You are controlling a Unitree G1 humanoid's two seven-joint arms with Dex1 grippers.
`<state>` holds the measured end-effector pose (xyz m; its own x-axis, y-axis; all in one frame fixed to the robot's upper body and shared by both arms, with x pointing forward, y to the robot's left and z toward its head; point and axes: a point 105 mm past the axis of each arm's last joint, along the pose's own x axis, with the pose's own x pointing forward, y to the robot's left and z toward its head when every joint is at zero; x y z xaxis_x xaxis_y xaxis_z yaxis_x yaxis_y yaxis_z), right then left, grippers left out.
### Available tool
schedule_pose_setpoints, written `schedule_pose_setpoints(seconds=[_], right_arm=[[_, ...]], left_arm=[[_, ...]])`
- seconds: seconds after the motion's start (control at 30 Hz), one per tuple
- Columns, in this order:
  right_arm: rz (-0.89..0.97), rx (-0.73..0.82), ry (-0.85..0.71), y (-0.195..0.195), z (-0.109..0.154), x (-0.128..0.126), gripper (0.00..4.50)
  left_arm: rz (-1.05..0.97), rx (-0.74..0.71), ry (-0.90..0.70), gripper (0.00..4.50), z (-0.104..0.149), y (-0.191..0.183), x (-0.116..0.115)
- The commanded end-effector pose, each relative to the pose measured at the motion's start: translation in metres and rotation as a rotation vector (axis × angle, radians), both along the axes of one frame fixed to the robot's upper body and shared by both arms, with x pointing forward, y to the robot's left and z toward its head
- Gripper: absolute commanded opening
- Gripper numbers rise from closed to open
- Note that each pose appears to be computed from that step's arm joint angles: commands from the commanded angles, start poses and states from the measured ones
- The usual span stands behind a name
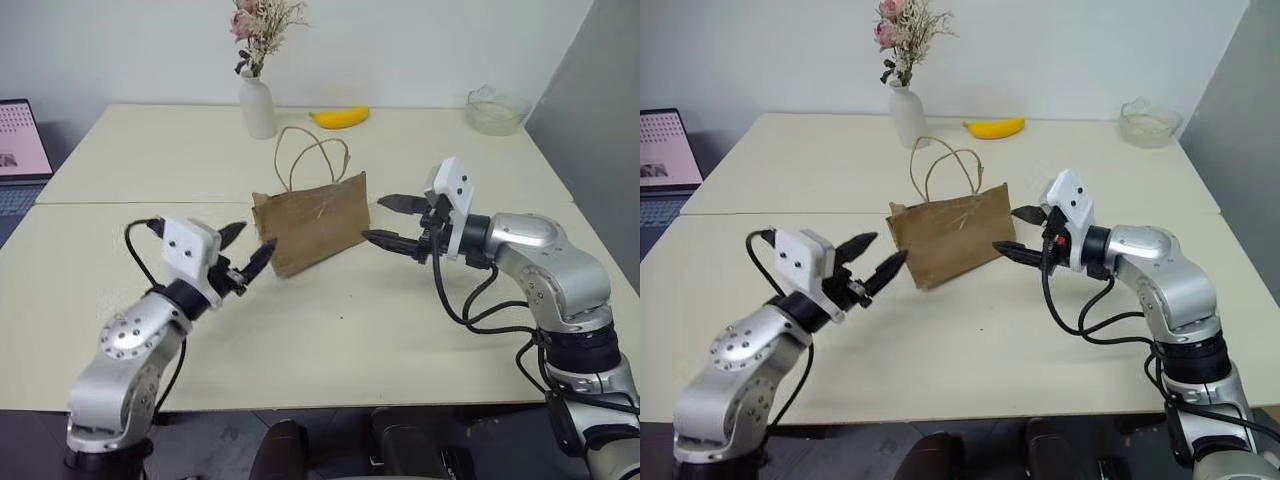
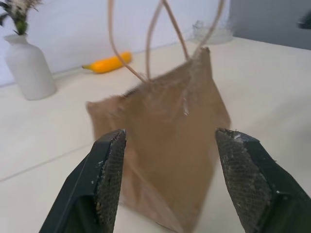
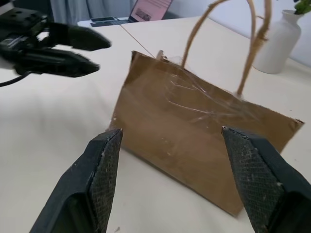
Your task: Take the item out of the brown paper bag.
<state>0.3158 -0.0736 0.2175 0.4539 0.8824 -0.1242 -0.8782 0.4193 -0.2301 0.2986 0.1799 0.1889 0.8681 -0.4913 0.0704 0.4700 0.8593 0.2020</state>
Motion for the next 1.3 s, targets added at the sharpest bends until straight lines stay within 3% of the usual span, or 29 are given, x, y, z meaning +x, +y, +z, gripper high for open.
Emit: schedule_pose_setpoints(seconds=[0.03, 0.1, 0.37, 0.53, 1.07, 1.3], right_arm=[[0.007, 0.009, -0.037, 0.001, 0.009, -0.006, 3.45], [0.004, 0.01, -0.038, 0.001, 0.009, -0.007, 3.45], [0.032, 0.021, -0.065, 0.008, 0.017, -0.012, 3.45], [0.078, 0.023, -0.058, 0.012, 0.019, -0.021, 3.45], [0.124, -0.003, -0.037, 0.01, 0.02, -0.043, 3.45], [0.084, -0.008, -0.037, 0.002, 0.021, -0.044, 3.45]], left_arm=[[-0.002, 0.004, -0.039, 4.14, 0.017, 0.007, 0.009], [-0.008, 0.008, -0.033, 4.48, 0.021, 0.008, 0.016], [-0.16, 0.066, 0.01, 4.48, 0.037, -0.003, 0.042], [-0.231, 0.086, 0.092, 4.48, 0.032, -0.01, 0.059], [-0.307, 0.148, 0.148, 4.48, 0.038, -0.031, 0.109], [-0.386, 0.246, 0.164, 2.32, 0.037, -0.033, 0.114]])
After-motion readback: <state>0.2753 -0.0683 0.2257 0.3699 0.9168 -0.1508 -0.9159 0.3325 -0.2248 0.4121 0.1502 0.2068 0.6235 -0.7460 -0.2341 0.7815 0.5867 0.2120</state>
